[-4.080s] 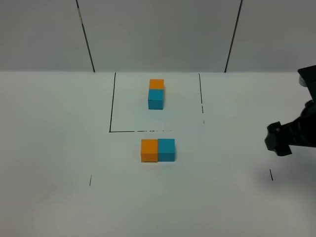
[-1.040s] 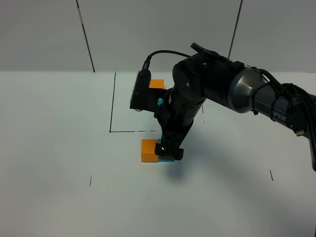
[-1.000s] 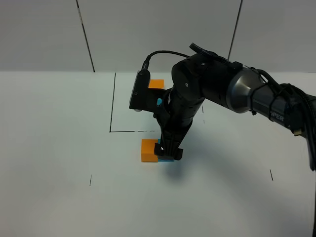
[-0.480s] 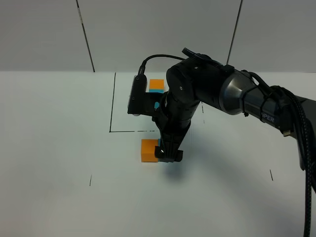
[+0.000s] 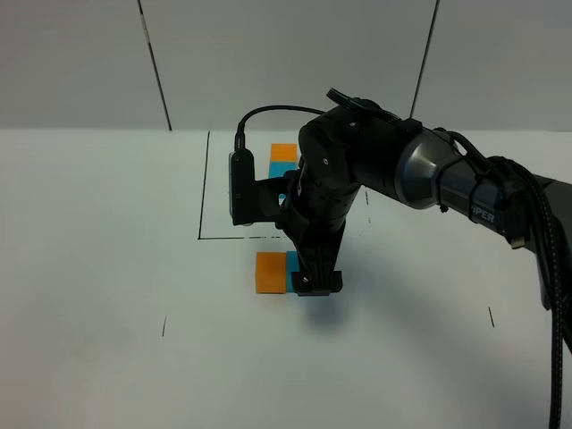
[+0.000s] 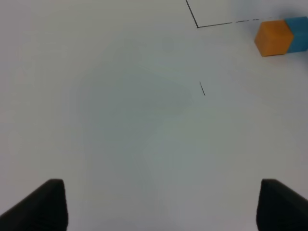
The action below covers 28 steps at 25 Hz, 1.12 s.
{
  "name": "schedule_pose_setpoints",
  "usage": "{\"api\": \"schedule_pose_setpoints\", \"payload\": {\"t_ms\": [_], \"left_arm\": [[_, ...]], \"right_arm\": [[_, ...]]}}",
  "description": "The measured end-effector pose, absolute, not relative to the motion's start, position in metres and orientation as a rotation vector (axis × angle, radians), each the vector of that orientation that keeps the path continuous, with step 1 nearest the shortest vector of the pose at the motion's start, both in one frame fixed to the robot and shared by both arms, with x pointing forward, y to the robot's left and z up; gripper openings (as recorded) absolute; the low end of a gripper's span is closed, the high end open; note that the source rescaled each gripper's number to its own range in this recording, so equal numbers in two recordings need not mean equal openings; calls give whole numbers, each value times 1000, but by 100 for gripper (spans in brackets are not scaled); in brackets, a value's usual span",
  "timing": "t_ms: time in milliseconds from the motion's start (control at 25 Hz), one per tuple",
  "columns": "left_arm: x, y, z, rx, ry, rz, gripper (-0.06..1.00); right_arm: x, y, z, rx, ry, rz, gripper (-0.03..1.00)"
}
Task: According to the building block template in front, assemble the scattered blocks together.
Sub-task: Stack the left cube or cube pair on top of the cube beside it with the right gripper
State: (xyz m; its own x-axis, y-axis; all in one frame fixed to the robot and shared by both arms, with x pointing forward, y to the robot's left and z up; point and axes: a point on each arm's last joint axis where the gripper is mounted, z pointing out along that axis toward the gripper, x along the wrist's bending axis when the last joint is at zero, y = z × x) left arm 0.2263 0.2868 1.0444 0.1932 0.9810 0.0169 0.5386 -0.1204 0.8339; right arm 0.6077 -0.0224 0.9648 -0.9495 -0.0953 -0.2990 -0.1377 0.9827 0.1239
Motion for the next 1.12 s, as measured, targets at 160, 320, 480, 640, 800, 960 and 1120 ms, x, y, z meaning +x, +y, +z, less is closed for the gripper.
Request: {"api": "schedule_pose_setpoints", "payload": {"t_ms": [160, 320, 480, 640, 800, 960, 1120], "left_arm": [[226, 287, 1044, 1760, 1433, 790, 68], [226, 287, 1044, 1760, 1433, 790, 68], [226, 287, 1044, 1760, 1433, 790, 68], [226, 287, 1044, 1760, 1433, 790, 68], [226, 287, 1044, 1760, 1433, 790, 68], [226, 287, 1044, 1760, 1433, 790, 68], [226, 287, 1044, 1760, 1433, 790, 68]], "right_arm": [[614, -17, 964, -167, 2841, 198, 100], [626, -7, 961, -143, 2869, 193, 100], [629, -2, 957, -121, 2904, 192, 100], [630, -1, 944, -93, 2937, 184, 100], [631, 1, 928, -64, 2967, 163, 100], [633, 3, 919, -54, 2973, 160, 100], [635, 4, 911, -50, 2972, 163, 100]]}}
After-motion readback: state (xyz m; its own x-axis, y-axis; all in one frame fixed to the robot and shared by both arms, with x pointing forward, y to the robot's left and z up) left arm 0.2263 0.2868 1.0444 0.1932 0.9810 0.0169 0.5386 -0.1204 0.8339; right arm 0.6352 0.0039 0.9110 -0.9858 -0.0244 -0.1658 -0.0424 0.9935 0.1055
